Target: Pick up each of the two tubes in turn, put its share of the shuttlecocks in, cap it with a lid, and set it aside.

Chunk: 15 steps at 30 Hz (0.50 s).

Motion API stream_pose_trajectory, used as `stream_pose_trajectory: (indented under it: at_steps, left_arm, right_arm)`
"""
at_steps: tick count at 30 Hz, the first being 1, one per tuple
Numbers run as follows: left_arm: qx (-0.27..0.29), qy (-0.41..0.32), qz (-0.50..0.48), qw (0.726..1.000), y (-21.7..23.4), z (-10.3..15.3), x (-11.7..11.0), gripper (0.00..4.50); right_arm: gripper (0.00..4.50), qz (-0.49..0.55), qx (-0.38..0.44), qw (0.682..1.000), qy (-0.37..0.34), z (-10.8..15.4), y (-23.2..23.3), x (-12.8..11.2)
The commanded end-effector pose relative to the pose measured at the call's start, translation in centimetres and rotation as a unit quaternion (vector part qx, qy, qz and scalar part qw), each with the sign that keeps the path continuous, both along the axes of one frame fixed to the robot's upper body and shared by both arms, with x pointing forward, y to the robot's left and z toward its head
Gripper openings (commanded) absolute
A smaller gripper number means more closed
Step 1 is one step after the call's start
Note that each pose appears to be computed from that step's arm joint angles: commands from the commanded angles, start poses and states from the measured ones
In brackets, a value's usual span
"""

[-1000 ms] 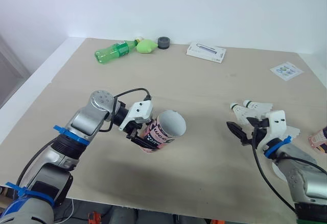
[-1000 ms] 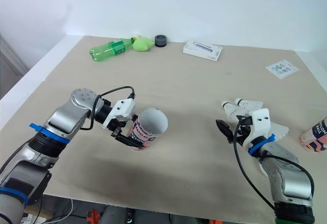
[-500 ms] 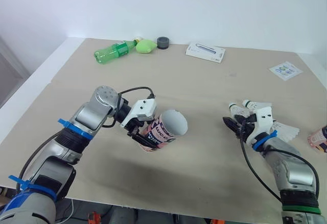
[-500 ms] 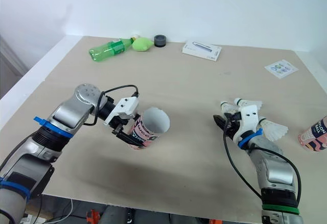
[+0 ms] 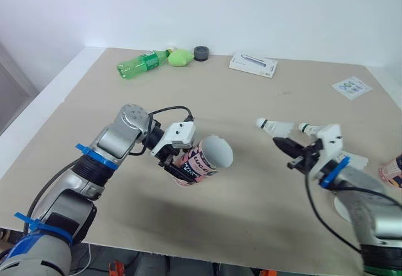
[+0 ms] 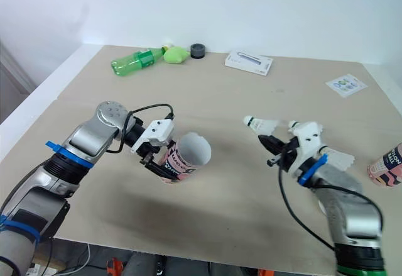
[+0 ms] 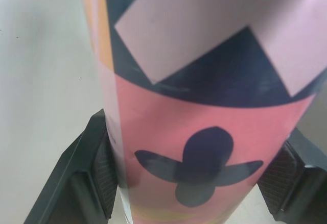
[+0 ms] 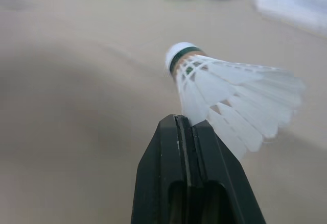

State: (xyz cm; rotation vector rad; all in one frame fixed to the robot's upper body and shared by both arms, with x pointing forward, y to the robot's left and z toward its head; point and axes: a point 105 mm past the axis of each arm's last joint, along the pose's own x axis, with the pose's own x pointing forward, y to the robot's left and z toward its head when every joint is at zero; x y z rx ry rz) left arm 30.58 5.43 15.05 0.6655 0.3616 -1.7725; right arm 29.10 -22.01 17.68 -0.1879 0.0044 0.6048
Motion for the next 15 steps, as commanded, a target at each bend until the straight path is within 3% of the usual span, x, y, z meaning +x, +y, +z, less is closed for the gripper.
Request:
stream_pose_trajectory:
  at_steps: [1,3,7,15]
  left_arm:
    - [0.027,-0.004,0.015,1.000,-0.1,-1.1,0.5,3.04]
    - [0.035,-0.001,0.012,0.999,0.0,-1.2,0.6,3.04]
    - [0.044,0.001,0.011,0.999,-0.3,-1.1,0.9,3.04]
    - [0.043,0.008,-0.003,0.999,-1.3,-0.4,0.9,3.04]
  right_arm:
    - [0.08,0.097,-0.043,0.994,-0.029,3.7,1.7,-3.8]
    - [0.08,0.143,-0.088,0.986,-0.020,4.5,2.4,-5.8]
    - [0.08,0.199,-0.177,0.964,-0.012,5.3,3.8,-7.4]
    - [0.08,0.263,-0.246,0.932,-0.039,6.5,6.7,-7.1]
